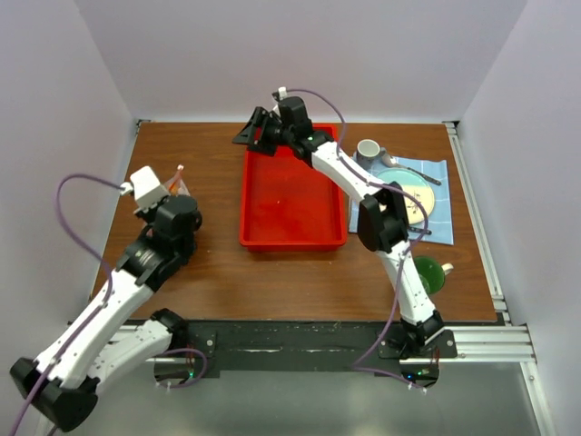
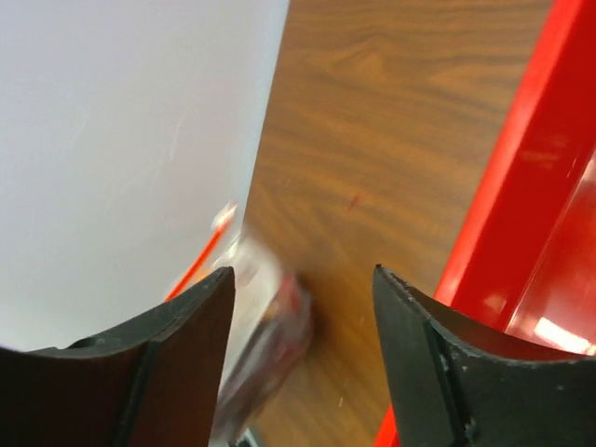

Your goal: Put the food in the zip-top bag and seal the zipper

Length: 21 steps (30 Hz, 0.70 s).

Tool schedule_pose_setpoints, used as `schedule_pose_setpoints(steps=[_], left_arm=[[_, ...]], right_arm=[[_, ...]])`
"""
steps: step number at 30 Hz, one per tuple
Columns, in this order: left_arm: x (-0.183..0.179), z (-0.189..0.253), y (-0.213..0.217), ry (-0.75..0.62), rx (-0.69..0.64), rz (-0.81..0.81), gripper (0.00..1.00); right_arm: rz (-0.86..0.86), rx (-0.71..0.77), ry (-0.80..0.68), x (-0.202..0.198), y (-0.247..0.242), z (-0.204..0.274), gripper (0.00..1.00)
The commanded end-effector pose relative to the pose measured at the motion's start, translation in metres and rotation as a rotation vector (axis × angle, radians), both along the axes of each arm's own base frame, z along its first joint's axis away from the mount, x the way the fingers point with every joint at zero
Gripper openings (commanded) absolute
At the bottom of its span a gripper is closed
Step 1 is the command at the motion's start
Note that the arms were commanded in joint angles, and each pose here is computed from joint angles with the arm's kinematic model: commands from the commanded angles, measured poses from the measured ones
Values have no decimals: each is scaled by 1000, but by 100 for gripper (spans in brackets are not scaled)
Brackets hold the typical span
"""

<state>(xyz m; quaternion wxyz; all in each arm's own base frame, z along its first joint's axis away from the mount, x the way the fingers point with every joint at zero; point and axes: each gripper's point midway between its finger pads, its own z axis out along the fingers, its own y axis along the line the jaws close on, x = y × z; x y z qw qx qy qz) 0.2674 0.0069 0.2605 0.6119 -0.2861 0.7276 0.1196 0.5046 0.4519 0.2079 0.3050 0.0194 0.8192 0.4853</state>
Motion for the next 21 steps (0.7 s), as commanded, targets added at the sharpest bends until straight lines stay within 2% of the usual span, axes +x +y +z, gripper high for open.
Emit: schedule_pose_setpoints(steps=[1,4,5,7,8,10,11,15,21], left_arm=[[49,1,-35,-45,-153,-168,8],[66,-16,-52,-14,-205,-267,28],[69,-18,-56,-12,-215,-285,44],[74,-23,-69,-1,-244,-365,66],[75,-22,-75,0,-250,-396,82],[75,-15,-90,4,-254,-494,100],[74,-11,-96,0,-250,-537,100],[68,2,-113,7,-239,-656,100],[63,2,-101,37,-242,-589,100]], right_arm=[[42,-16,-246,-39,-29,114,68],[4,-115,-267,-51,-54,119,73],[-3,-145,-256,-55,-59,112,75],[-24,-191,-273,-62,-74,118,78],[-21,-217,-255,-68,-79,107,80],[-44,-248,-282,-75,-93,114,83],[-47,-279,-260,-79,-99,100,89],[-107,-341,-279,-87,-123,98,96],[-151,-361,-285,-105,-145,91,99]])
